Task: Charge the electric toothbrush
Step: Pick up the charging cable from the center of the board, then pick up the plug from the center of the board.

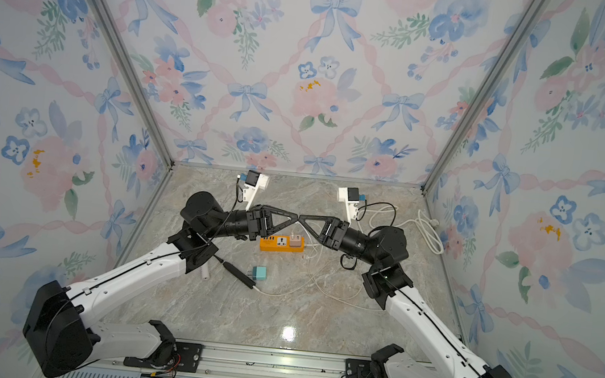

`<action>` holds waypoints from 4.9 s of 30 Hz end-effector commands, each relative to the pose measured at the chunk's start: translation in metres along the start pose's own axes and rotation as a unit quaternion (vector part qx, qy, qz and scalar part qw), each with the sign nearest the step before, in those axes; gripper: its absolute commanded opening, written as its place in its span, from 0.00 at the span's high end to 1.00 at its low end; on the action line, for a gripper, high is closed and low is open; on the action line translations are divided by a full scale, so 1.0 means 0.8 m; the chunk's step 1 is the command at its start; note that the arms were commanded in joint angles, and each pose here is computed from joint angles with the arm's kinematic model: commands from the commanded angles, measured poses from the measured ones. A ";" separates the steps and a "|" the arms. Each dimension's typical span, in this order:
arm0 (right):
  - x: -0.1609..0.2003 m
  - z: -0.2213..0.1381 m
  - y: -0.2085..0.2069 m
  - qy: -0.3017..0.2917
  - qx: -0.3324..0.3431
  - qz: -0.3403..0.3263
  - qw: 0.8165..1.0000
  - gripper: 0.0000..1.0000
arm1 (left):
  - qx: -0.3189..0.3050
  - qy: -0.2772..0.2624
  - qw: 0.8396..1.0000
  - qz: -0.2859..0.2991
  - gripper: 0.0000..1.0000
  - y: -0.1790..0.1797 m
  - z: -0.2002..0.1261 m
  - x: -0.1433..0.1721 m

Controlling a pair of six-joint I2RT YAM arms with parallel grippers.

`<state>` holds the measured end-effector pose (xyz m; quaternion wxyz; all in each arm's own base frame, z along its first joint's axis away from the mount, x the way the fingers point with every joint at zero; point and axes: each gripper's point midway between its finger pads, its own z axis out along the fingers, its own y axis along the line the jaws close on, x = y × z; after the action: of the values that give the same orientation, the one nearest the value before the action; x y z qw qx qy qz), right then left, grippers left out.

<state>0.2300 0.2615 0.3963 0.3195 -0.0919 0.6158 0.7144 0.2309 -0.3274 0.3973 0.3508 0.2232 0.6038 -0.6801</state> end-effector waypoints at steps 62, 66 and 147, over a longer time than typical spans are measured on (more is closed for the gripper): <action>-0.006 0.001 0.018 0.001 -0.049 -0.022 0.999 0.84 | 0.018 -0.016 0.999 -0.030 0.94 -0.001 0.003 0.003; -0.003 0.004 0.019 0.007 -0.052 -0.021 0.998 0.89 | 0.018 -0.017 0.999 -0.031 0.94 -0.001 0.003 0.003; -0.009 -0.126 -0.116 0.011 0.260 0.087 0.962 1.00 | -0.349 0.525 0.656 0.415 0.79 0.333 -0.185 0.209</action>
<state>0.2646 0.1721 0.2977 0.2750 0.0146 0.7970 0.5375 0.2838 -0.2171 0.0337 0.1934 0.6348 0.7480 -0.0092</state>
